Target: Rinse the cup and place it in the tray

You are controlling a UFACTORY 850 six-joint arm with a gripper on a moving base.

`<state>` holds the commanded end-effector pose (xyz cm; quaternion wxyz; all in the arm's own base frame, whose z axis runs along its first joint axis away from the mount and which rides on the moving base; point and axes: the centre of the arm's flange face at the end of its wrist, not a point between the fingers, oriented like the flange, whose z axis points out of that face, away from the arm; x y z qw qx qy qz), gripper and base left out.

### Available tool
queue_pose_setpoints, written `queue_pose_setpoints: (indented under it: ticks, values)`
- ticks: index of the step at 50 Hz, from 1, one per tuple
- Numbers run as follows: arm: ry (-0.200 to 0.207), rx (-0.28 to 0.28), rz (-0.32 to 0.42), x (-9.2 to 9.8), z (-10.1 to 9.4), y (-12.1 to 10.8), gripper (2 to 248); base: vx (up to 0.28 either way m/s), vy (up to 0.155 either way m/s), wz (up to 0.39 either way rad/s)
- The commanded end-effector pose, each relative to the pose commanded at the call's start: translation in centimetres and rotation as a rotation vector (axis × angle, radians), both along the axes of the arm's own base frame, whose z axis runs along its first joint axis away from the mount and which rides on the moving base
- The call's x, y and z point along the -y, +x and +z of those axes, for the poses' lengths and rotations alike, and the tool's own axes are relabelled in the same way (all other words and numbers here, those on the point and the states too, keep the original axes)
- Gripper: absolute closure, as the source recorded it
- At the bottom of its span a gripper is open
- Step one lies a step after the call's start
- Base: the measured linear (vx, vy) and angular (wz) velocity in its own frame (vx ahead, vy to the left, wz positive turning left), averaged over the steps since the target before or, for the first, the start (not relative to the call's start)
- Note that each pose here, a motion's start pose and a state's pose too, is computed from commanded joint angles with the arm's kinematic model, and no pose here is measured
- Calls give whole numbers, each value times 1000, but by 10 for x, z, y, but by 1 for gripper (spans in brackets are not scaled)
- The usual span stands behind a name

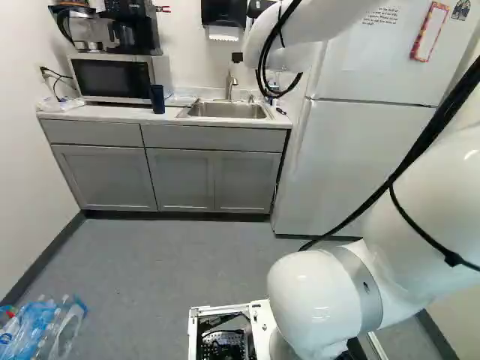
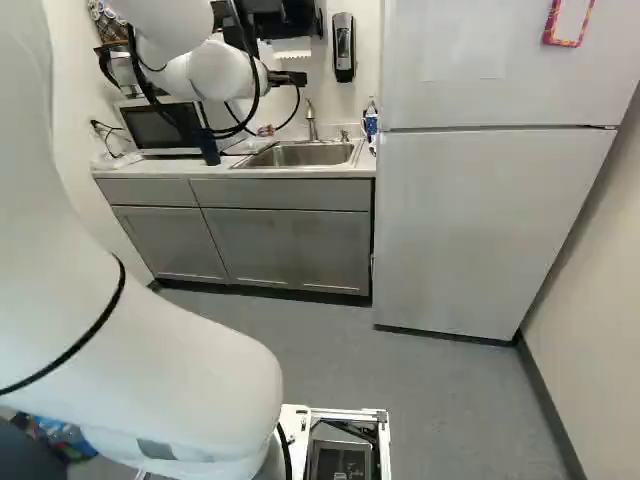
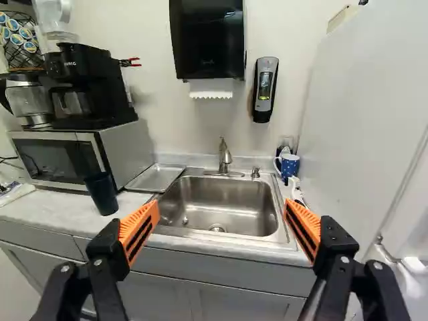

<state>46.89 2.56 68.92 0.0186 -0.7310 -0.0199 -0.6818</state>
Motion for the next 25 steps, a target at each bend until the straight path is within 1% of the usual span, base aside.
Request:
queue_pose_setpoints:
  ticks: [25]
  values:
    - [-1,-13,-1,0,22,5,3,0,0,0]
